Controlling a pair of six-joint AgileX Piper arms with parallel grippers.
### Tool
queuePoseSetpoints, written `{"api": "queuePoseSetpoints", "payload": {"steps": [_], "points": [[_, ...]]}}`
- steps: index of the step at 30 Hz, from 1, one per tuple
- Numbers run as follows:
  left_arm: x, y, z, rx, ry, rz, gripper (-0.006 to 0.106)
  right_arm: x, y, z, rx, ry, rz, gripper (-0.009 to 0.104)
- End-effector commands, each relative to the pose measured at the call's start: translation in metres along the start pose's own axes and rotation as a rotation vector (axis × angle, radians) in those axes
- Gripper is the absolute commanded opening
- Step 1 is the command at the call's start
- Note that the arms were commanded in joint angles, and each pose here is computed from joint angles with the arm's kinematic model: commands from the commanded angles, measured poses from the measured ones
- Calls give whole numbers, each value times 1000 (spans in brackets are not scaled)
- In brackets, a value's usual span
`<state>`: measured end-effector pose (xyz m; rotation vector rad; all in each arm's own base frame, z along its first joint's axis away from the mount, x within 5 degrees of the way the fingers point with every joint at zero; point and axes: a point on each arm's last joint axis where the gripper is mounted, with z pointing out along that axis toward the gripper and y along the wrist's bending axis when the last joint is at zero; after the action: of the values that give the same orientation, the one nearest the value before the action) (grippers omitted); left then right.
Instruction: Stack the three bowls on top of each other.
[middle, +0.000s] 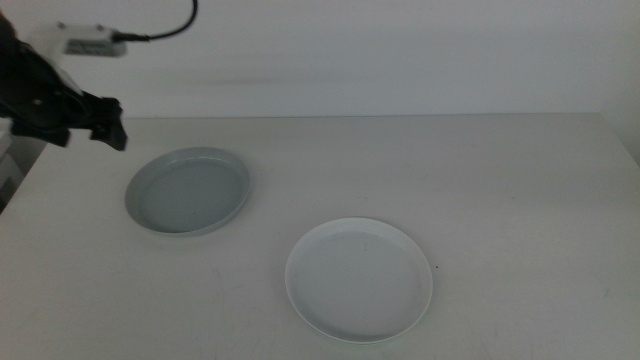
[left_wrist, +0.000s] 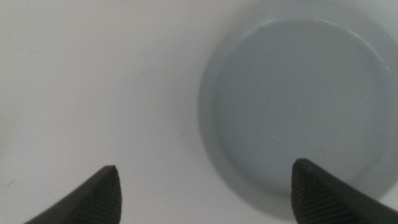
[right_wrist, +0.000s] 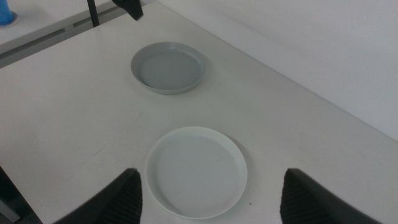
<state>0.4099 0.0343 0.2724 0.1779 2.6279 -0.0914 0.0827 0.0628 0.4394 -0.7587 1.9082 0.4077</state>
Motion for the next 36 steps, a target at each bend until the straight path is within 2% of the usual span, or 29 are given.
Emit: {"api": "queuePoseSetpoints", "payload": {"steps": [1, 14, 20, 26, 36], "points": [[-18, 0, -11, 12, -88, 2, 101, -11, -2, -3, 21, -82, -10, 56], [-14, 9, 61, 43, -31, -19, 101, -11, -2, -3, 21, -82, -10, 56], [-9, 10, 81, 62, -3, -40, 94, -11, -2, -3, 21, -82, -10, 56], [-6, 9, 91, 87, 15, -66, 72, -11, -2, -3, 21, -82, -10, 56], [-3, 8, 92, 97, 38, -67, 18, -11, -2, -3, 21, -82, -10, 56]]}}
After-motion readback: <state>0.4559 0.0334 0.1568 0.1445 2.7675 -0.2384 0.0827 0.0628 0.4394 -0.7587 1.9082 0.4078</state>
